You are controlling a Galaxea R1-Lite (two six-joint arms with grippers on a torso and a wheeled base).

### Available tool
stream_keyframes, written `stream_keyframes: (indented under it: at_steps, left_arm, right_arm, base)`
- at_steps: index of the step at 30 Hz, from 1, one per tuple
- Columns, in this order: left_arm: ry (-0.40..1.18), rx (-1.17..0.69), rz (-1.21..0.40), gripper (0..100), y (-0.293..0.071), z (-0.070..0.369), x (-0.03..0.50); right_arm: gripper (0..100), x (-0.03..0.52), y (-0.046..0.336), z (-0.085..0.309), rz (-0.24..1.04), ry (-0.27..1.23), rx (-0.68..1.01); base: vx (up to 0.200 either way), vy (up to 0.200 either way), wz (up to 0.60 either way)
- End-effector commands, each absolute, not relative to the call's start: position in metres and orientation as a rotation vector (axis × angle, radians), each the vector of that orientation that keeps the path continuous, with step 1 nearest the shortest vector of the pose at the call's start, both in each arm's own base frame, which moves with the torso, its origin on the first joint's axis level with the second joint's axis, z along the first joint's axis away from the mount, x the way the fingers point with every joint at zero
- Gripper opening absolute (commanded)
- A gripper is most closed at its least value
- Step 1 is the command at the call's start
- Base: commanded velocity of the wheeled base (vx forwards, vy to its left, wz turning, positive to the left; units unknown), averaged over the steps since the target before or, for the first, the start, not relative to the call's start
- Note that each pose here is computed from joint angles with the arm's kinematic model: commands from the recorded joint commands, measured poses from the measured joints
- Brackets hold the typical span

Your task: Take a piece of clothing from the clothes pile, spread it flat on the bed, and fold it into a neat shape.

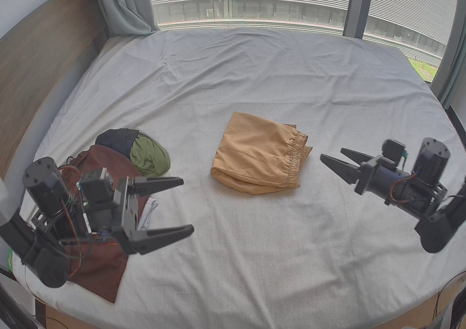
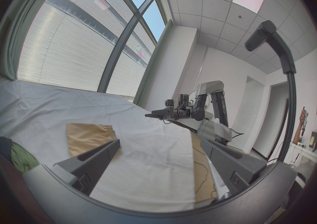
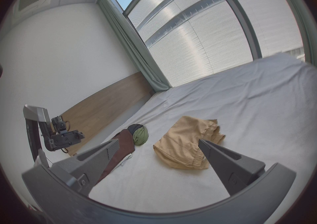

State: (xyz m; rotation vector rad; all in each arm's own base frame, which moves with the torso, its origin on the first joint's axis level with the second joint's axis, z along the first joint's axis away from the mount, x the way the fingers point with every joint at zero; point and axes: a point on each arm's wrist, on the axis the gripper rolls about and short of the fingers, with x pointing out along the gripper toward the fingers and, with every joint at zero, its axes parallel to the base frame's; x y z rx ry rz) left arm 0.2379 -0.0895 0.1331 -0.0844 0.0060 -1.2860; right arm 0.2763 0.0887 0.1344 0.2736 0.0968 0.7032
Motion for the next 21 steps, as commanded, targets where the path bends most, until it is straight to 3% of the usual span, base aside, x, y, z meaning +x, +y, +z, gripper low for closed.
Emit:
stream_keyframes:
  at_steps: [1,10,13,21]
  left_arm:
    - [0.0,-0.115,-1.412,100,-0.091,0.149,0.154]
    - [-0.169,-0.138,-1.463,100,-0.094,0.169,0.09]
    - [-0.199,-0.149,-1.39,100,-0.088,0.172,0.085]
    - [-0.182,-0.158,-1.11,100,-0.056,0.173,0.074]
  right_arm:
    - [100,0.178,0.053,0.169,0.602,-0.093,0.145]
    - [100,0.082,0.018,0.169,0.483,-0.194,0.125]
    - [100,0.045,0.013,0.164,0.479,-0.232,0.121]
    - [100,-0.018,0.006,0.121,0.443,-0.153,0.123]
  base:
    - [0.0,0.0,0.0]
    - [0.0,0.0,0.0]
    - [0.0,0.0,0.0]
    - [0.0,0.0,0.0]
